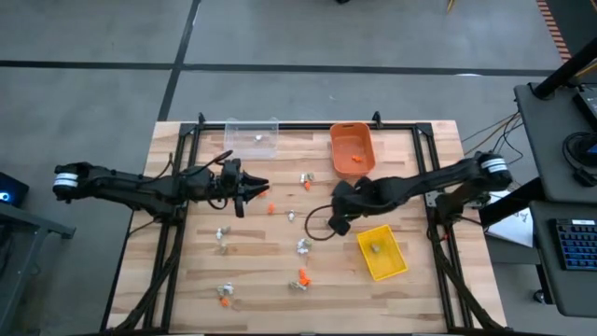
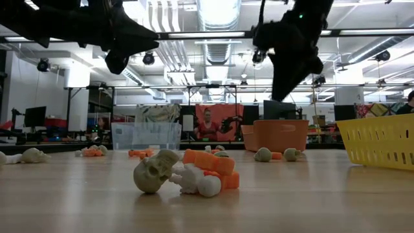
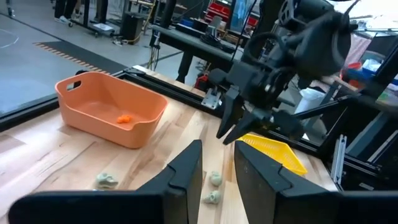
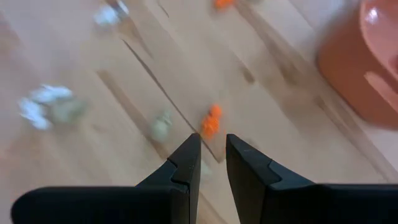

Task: Sort Halloween decoration
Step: Put the orange skeleton toy into the orange bin

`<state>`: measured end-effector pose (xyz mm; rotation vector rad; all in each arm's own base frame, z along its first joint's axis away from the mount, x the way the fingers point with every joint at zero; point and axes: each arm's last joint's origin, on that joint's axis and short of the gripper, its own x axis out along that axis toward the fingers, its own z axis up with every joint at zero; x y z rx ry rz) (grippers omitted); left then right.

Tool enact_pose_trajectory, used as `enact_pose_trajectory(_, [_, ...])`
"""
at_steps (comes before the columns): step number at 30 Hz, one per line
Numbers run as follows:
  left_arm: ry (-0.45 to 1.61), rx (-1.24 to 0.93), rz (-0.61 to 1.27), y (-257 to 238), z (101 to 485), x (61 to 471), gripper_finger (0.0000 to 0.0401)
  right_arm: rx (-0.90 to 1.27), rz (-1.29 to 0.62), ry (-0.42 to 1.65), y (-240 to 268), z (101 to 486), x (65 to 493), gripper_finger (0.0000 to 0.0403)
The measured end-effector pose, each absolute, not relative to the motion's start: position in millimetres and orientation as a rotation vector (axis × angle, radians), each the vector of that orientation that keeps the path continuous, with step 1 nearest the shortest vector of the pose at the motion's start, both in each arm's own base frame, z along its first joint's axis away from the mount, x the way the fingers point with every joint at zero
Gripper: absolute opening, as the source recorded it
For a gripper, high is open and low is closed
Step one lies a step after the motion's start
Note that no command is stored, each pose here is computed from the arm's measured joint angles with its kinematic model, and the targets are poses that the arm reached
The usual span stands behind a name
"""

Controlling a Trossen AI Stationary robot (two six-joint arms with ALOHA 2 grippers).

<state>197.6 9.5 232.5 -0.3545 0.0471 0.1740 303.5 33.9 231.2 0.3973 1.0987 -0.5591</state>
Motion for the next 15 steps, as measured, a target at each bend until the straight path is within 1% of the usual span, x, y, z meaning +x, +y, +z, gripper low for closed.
enact_pose_trajectory(5, [0.044,-0.342,0.173,9.5,234.3,198.1,0.0075,0.388,-0.553,1.212,37.3,216.7,318.3,0.0066])
enact_pose_trajectory(15, [0.075,-0.339,0.178,9.7,228.9,201.6,0.0075,0.382,-0.610,1.282,28.9,188.5,333.8,0.0067])
